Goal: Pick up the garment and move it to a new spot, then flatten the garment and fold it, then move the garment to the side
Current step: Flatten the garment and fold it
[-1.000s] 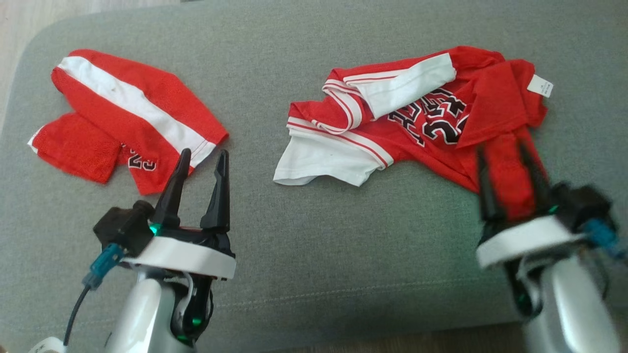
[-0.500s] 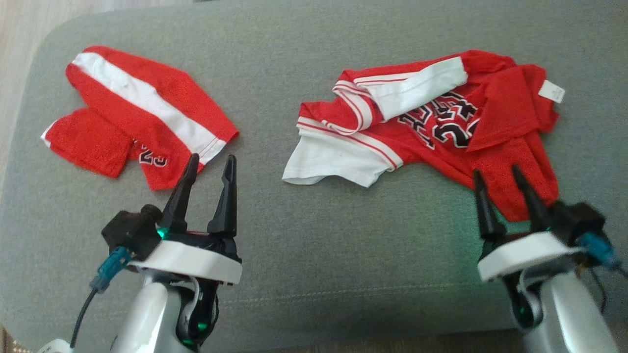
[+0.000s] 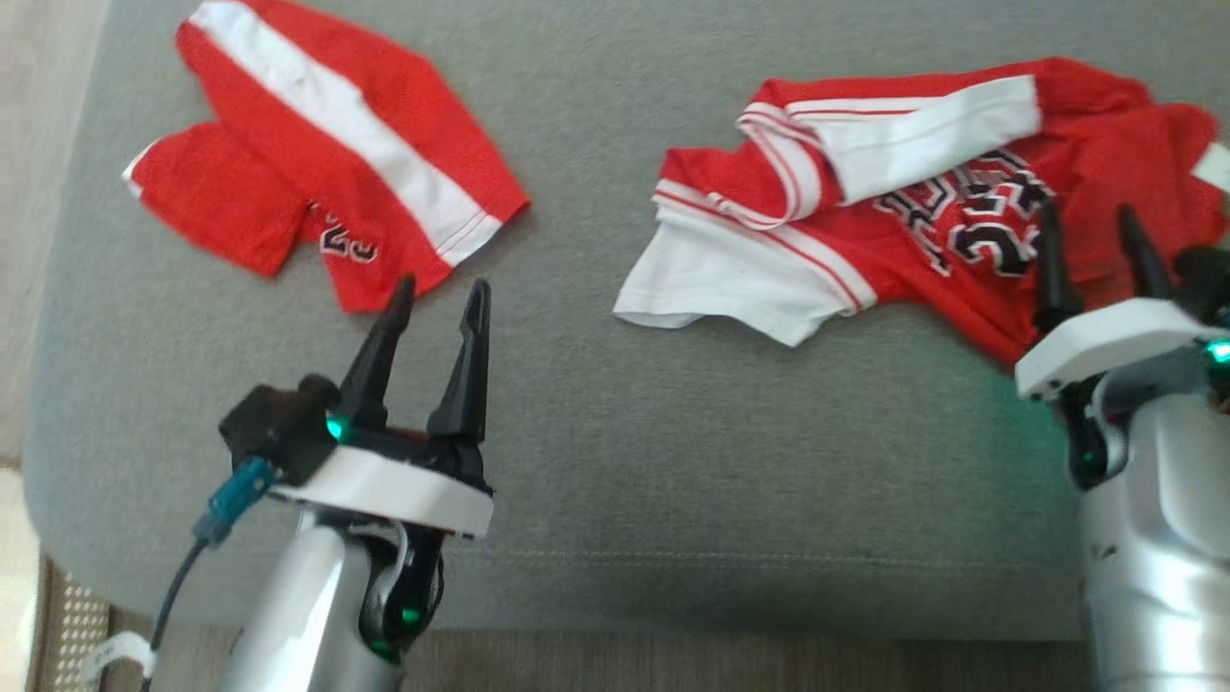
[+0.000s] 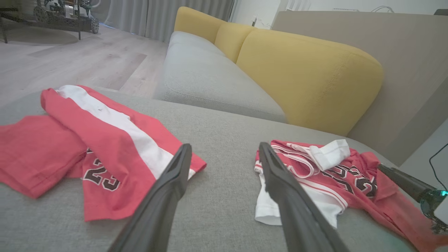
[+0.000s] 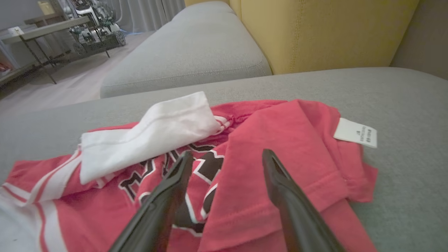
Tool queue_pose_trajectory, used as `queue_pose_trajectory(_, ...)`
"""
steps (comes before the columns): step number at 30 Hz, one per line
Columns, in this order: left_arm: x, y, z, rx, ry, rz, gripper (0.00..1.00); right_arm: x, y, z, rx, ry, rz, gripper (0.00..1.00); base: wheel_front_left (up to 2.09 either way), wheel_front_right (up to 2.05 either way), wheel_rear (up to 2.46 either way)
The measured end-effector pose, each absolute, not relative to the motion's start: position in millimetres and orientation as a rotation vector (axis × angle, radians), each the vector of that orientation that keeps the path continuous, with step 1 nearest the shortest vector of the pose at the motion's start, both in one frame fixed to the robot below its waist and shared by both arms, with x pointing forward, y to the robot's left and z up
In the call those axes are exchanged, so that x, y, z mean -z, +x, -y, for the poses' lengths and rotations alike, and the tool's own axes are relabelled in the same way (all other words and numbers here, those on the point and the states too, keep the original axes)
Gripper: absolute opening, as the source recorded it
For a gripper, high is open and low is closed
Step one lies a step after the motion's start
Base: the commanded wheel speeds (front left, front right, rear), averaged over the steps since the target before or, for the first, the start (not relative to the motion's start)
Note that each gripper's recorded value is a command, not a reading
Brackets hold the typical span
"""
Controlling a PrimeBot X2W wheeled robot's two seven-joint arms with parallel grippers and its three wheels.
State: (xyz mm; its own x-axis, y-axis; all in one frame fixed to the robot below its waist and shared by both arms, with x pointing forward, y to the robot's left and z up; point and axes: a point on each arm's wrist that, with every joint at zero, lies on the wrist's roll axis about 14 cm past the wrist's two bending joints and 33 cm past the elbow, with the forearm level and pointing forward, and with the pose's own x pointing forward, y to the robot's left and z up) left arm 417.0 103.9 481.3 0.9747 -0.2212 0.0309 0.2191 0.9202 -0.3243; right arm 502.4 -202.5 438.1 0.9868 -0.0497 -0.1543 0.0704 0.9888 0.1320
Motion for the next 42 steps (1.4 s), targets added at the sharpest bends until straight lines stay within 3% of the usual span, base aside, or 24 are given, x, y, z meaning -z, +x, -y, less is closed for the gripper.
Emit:
queue_pose_trajectory(8,-476,421,-119,0.185,-0.319,-0.014,1.0,-416,525,206,0.101,0.113,-0.218,1.0,0.0,0.0,0.0)
queue_pose_trajectory(9,-476,420,-119,0.184,-0.319,-0.016,1.0,-412,525,207,0.107,0.119,-0.229,0.73,0.0,0.0,0.0)
queue_pose_trajectory(10,-476,420,-119,0.184,-0.319,-0.016,1.0,-412,525,207,0.107,0.119,-0.229,0.0,0.0,0.0,0.0)
queue_pose_trajectory(14,-475,420,-118,0.186,-0.319,-0.019,1.0,-408,526,207,0.115,0.13,-0.236,0.0,0.0,0.0,0.0)
queue_pose_trajectory(18,-477,419,-115,0.196,-0.321,-0.016,1.0,-434,541,183,0.032,0.115,-0.159,0.0,0.0,0.0,0.0)
queue_pose_trajectory(27,-489,416,-111,0.202,-0.338,0.011,1.0,-546,554,94,-0.255,0.208,0.128,0.0,0.0,0.0,0.0)
queue_pose_trajectory(30,-492,415,-110,0.205,-0.342,0.019,1.0,-582,556,90,-0.282,0.23,0.194,0.0,0.0,0.0,0.0)
queue_pose_trajectory(36,-492,415,-113,0.197,-0.346,0.02,1.0,-576,572,188,-0.031,0.079,0.095,0.0,0.0,0.0,0.0)
queue_pose_trajectory(42,-483,417,-118,0.179,-0.35,-0.002,1.0,-551,563,281,0.223,-0.072,-0.05,0.0,0.0,0.0,0.0)
